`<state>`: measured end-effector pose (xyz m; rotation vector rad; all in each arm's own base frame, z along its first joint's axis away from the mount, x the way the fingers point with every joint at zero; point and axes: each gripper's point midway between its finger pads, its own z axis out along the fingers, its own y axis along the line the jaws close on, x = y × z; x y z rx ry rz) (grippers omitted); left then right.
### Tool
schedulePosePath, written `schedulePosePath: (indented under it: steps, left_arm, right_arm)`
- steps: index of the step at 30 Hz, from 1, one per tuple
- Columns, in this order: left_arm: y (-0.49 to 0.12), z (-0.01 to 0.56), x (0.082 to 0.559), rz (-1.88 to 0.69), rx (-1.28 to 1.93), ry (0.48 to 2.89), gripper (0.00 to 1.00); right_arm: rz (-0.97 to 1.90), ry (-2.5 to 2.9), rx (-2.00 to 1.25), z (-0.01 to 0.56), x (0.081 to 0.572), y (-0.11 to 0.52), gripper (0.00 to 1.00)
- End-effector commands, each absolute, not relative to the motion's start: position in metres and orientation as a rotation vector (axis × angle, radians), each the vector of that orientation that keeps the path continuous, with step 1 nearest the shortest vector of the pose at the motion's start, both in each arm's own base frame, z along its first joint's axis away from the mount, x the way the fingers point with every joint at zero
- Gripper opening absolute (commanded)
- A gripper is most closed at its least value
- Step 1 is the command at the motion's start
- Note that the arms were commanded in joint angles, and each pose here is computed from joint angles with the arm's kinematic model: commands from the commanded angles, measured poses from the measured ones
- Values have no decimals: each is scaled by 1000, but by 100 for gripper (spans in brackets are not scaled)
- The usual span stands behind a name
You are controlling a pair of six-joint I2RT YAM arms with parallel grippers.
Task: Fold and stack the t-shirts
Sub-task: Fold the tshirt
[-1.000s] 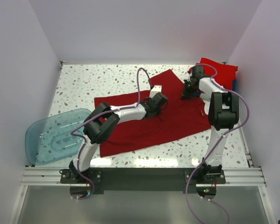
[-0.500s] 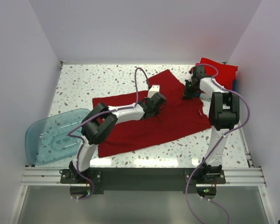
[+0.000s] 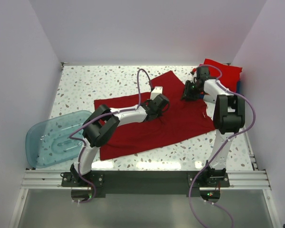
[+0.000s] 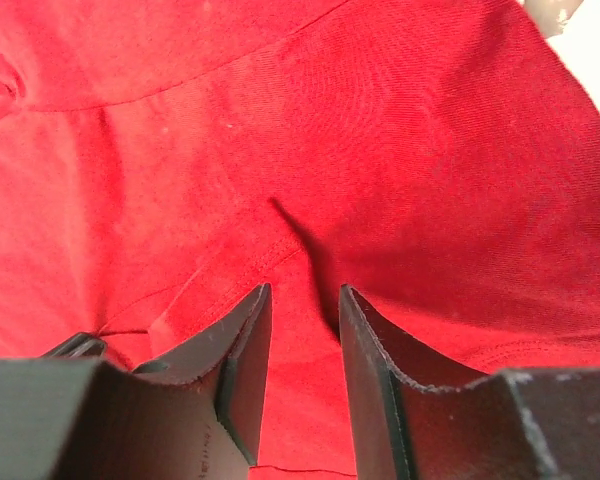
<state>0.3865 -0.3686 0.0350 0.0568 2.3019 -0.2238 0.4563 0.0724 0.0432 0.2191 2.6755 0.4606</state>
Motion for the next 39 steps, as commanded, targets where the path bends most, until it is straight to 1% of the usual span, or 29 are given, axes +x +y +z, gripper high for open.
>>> schedulePosePath:
  steps: [1, 14, 17, 18, 21, 23, 24, 25, 26, 29, 34, 39]
  left_arm:
    - [-371, 69, 398, -275, 9, 2228, 0]
    - [-372, 65, 399, -268, 16, 2234, 0]
    - [-372, 66, 399, -265, 19, 2233, 0]
    - [-371, 66, 400, -263, 16, 2232, 0]
    - [-371, 65, 400, -262, 18, 2235, 0]
    - [-371, 64, 400, -259, 18, 2236, 0]
    - [-371, 63, 399, -256, 21, 2239, 0]
    - [-370, 63, 399, -256, 17, 2239, 0]
    - [-370, 62, 398, -253, 19, 2241, 0]
    - [-367, 60, 398, -237, 6, 2242, 0]
    - [-354, 56, 395, -190, -47, 2249, 0]
    - [-349, 64, 393, -199, -95, 2229, 0]
  right_arm:
    - [538, 2635, 182, 58, 462, 82, 38]
    - [540, 2697, 166, 34, 459, 86, 36]
    - [541, 2689, 163, 36, 460, 87, 30]
    - [541, 2683, 157, 39, 460, 87, 24]
    - [541, 2669, 159, 44, 461, 87, 16]
    - [543, 2663, 157, 45, 462, 87, 12]
    - [543, 2660, 156, 46, 462, 87, 5]
    - [551, 2654, 152, 49, 463, 89, 1]
    - [552, 2657, 151, 48, 462, 89, 0]
    - [536, 2657, 159, 49, 462, 86, 0]
    - [432, 2657, 193, 49, 459, 72, 0]
    - [357, 2657, 232, 51, 459, 58, 0]
